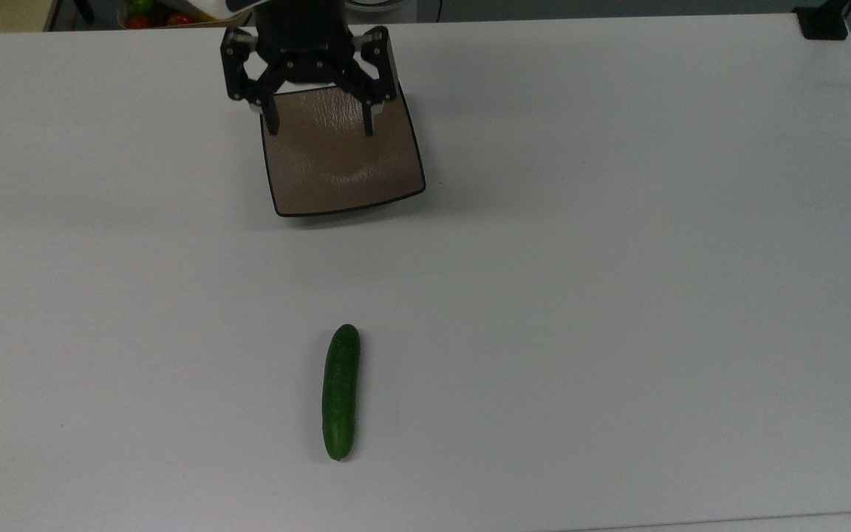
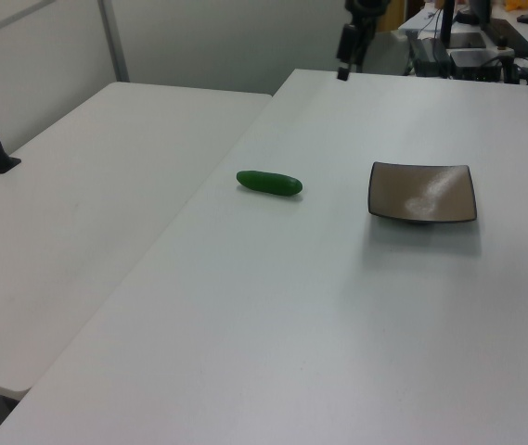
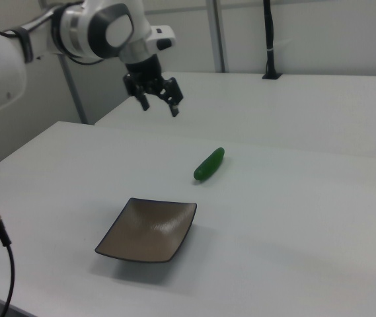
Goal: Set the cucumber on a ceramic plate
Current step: 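Move the open gripper over the green cucumber, then lower the gripper and close it around the cucumber's middle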
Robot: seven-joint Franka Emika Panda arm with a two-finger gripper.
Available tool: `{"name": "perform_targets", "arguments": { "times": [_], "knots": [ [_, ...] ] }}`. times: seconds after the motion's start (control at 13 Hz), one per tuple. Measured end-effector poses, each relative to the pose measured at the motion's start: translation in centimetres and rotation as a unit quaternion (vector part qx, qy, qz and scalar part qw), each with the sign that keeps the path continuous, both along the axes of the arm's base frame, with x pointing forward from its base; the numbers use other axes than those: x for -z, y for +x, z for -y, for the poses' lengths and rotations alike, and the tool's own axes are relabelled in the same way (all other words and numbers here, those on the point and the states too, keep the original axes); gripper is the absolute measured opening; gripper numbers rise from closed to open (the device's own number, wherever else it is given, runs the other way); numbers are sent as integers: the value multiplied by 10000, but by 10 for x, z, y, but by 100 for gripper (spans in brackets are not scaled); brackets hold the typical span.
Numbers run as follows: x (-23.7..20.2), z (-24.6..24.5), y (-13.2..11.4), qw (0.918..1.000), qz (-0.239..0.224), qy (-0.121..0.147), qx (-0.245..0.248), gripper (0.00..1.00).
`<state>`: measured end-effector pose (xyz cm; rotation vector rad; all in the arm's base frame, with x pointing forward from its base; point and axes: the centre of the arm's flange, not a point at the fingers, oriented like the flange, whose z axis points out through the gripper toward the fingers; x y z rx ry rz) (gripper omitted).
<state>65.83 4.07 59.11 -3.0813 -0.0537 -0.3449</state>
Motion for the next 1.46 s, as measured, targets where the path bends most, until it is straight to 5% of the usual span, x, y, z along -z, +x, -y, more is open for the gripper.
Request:
{"name": "perform_targets", "arguments": {
  "times": [0.62,1.46],
  "knots": [
    [98,-4,79,9923,1203,111,269,100],
    [234,-21,118,9838,1786,-134,-1,100]
  ]
}}
